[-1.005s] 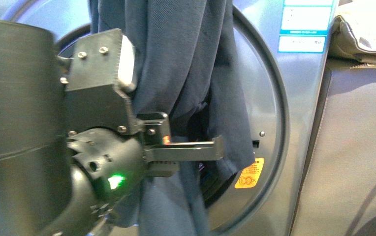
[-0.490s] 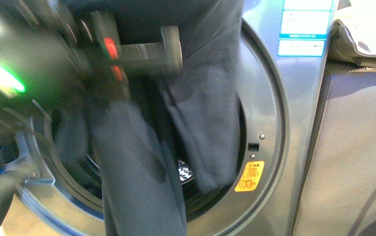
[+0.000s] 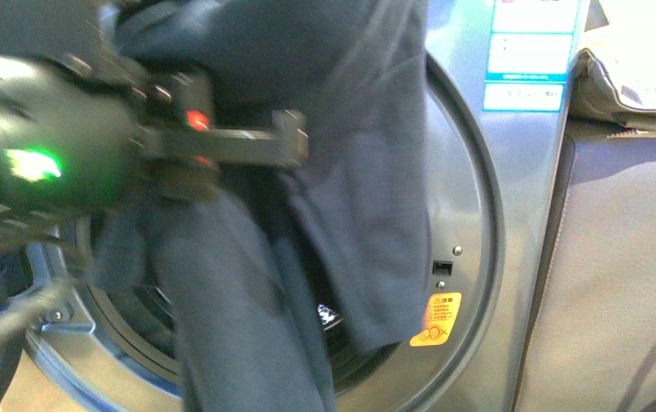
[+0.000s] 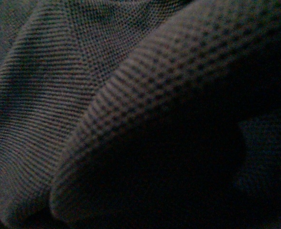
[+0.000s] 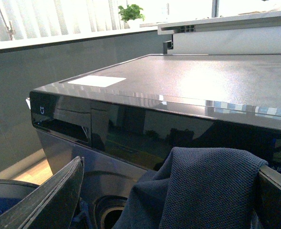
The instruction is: Put clothes into washing machine
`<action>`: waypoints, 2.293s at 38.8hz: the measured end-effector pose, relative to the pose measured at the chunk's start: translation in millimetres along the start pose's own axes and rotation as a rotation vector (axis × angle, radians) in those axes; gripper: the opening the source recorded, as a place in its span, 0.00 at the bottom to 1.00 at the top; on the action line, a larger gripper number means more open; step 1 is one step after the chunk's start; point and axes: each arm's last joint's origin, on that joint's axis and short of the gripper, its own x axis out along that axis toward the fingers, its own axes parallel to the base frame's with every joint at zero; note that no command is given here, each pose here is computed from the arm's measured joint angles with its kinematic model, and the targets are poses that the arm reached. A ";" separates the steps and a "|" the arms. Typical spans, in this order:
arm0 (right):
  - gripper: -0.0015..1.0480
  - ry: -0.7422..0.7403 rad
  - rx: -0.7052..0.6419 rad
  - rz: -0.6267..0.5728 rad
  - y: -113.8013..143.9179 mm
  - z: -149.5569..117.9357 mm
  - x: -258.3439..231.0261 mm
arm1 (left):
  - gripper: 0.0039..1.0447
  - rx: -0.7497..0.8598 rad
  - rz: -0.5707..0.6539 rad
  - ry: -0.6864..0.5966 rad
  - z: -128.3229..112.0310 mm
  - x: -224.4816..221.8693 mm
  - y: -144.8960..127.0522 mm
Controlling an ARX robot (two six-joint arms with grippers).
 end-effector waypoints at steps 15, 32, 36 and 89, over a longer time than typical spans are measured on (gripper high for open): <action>0.92 -0.016 -0.001 -0.026 0.6 0.4 0.3 | 0.06 -0.001 -0.005 0.004 -2.3 1.8 3.5; 0.92 -0.144 0.096 -0.324 32.8 -40.0 -55.7 | 0.06 -0.016 0.005 0.015 -4.6 4.1 9.1; 0.92 -0.090 0.131 -0.292 45.7 -65.2 -77.7 | 0.06 -0.027 0.011 0.020 -6.3 8.2 9.9; 0.38 0.112 -0.087 -0.527 -59.5 -199.4 -232.6 | 0.06 -0.018 0.040 0.111 -48.1 29.6 16.5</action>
